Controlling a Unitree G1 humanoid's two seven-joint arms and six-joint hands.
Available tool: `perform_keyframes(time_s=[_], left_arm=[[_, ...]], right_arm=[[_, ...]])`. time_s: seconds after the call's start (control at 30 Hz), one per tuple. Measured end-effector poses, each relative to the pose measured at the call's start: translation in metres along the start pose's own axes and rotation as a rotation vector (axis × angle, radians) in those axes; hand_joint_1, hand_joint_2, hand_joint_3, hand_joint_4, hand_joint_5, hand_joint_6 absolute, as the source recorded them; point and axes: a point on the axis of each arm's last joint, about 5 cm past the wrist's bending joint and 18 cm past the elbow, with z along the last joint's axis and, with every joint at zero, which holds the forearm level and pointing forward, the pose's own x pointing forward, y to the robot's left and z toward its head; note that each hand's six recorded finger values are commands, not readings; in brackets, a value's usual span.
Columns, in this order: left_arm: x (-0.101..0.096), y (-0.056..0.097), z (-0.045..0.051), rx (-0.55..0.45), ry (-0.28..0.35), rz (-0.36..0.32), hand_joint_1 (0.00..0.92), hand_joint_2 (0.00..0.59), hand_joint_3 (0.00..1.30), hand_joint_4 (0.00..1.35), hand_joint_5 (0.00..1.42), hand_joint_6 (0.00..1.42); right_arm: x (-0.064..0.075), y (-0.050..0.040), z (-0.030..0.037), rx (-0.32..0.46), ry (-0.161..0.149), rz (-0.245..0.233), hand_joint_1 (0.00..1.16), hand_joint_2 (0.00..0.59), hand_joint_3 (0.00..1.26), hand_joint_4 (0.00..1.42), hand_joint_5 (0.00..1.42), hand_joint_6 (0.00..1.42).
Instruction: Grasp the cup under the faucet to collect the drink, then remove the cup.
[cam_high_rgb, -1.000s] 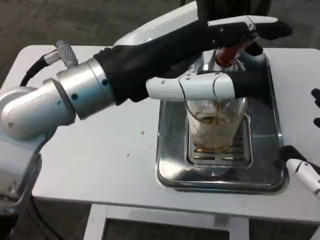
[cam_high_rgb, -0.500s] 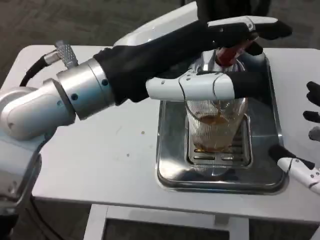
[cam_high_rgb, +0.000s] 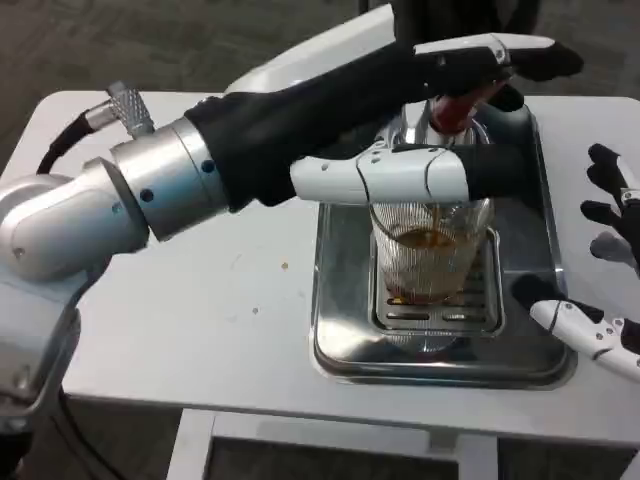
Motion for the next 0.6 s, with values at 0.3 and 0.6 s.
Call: perform_keyframes(time_s=[0.3, 0.6], left_arm=[[-0.001, 0.001, 0.0018, 0.003, 0.007, -0.002, 0.000, 0.070, 0.17, 0.11, 0.21, 0.16], [-0.002, 0.001, 0.0029, 0.011, 0.013, -0.004, 0.000, 0.067, 0.17, 0.11, 0.21, 0.16]], right_arm=[[0.006, 0.0068, 0.0010, 0.022, -0.017, 0.013, 0.60, 0.245, 0.00, 0.03, 0.11, 0.21], [0.011, 0.0106, 0.0004, 0.035, -0.025, 0.022, 0.60, 0.245, 0.00, 0.03, 0.11, 0.21]])
